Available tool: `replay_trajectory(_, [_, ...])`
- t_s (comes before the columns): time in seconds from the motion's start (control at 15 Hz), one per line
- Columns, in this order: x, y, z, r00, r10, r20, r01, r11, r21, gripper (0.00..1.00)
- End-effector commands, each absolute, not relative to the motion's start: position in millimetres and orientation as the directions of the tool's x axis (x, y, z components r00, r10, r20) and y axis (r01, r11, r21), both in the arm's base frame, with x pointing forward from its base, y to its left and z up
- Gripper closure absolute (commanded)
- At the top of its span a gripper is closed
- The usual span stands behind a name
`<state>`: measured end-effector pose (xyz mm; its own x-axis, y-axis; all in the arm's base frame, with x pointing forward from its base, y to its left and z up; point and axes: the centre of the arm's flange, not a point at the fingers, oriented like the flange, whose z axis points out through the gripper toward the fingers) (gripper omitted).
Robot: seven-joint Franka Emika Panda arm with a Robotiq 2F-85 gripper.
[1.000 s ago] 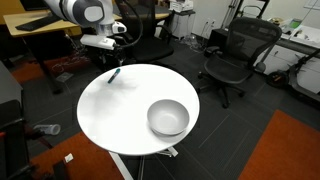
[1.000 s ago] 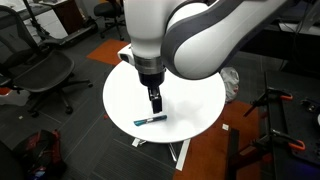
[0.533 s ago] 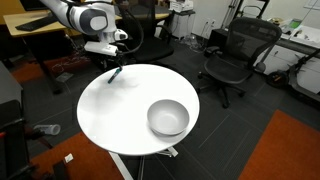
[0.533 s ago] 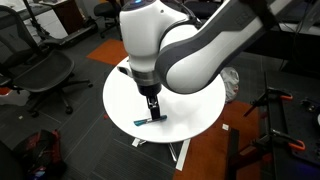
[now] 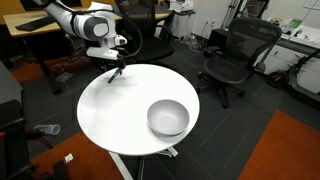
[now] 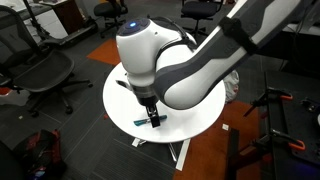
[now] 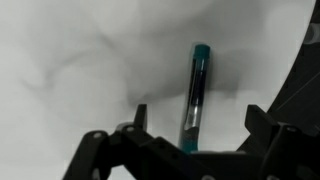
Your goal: Put the blue marker inside the grey bowl
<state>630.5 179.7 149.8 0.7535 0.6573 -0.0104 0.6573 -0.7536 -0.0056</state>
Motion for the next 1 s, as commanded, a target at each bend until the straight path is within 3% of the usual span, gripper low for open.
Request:
replay_trajectory(0.0, [641,186,142,0.758,0.652,-0.002,0.652,-0.758,0.026,0.0])
replay_trajectory(0.4, [646,188,131,0.76,0.65,-0.006,0.65,-0.759,0.019,0.0])
replay_trajectory(0.47, [646,187,129,0.76,0.65,-0.007,0.65,-0.76,0.018,0.05])
replay_trajectory(0.53, [647,187,128,0.76,0.65,-0.006,0.65,-0.76,0.018,0.26])
replay_trajectory(0.67, [648,187,126,0.762,0.648,-0.006,0.648,-0.762,0.017,0.31])
replay_trajectory(0.93, [649,185,124,0.764,0.645,-0.006,0.645,-0.764,0.016,0.62])
